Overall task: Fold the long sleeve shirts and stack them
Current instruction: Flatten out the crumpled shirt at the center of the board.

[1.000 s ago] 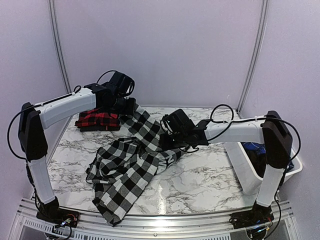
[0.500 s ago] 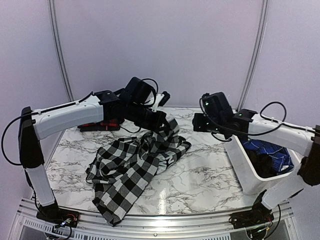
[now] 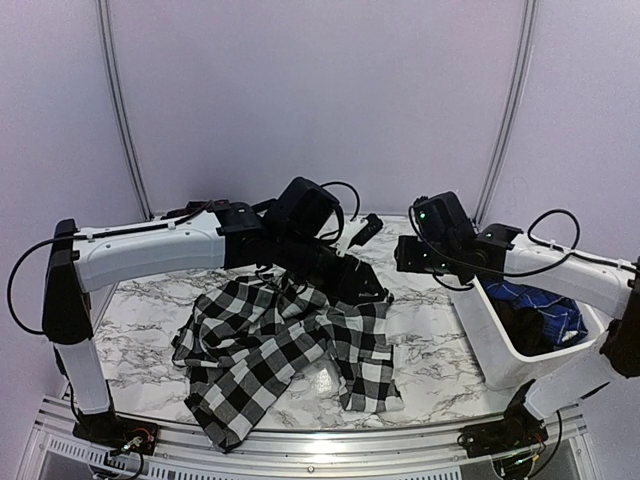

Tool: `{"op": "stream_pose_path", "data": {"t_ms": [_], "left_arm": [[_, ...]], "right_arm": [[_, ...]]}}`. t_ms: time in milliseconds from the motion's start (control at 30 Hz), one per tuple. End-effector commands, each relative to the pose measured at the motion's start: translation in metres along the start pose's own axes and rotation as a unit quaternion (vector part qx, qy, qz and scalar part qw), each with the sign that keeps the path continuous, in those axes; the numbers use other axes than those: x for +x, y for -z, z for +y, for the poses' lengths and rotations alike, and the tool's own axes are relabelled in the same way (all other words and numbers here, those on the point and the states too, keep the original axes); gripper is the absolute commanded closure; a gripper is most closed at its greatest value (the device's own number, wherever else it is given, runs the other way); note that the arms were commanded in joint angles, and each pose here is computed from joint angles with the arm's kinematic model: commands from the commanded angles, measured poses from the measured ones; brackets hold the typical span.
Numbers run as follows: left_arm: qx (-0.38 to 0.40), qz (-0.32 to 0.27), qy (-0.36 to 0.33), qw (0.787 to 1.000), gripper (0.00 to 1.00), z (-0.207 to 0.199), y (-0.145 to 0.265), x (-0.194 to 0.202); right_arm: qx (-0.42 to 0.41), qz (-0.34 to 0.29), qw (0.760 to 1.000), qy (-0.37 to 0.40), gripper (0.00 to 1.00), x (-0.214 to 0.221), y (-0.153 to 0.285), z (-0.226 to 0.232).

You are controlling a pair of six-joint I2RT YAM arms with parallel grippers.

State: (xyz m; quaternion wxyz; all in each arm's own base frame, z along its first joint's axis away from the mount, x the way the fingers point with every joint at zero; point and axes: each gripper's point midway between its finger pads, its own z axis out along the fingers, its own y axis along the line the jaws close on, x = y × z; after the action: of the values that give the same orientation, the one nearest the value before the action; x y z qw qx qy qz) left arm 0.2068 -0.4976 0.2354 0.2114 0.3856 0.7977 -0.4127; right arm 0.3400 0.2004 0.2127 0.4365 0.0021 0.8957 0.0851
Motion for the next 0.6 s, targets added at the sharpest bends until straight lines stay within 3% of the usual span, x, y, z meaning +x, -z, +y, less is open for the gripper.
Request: {"op": "stream_pose_path", "data": {"t_ms": [0,233,400,567], "left_arm": [[-0.091,-0.054,-0.001,0.994,0.39,0.030,0.033,-0.021],[-0.250,-0.078,0.118,0.958,0.39,0.159,0.083,-0.004],[-0.328,-0.031,0.142,0.933,0.40,0.233,0.089,0.028],[-0.359,0.024,0.149,0.921,0.38,0.275,0.078,0.061]], "right_arm": [[-0.034,0.034,0.999,0.026,0.44,0.022,-0.016,0.030],[-0.043,0.086,0.995,0.039,0.43,0.063,-0.050,0.049],[-0.042,0.100,0.994,0.021,0.42,0.077,-0.060,0.040],[-0.057,0.120,0.991,-0.004,0.42,0.098,-0.068,0.032]]}}
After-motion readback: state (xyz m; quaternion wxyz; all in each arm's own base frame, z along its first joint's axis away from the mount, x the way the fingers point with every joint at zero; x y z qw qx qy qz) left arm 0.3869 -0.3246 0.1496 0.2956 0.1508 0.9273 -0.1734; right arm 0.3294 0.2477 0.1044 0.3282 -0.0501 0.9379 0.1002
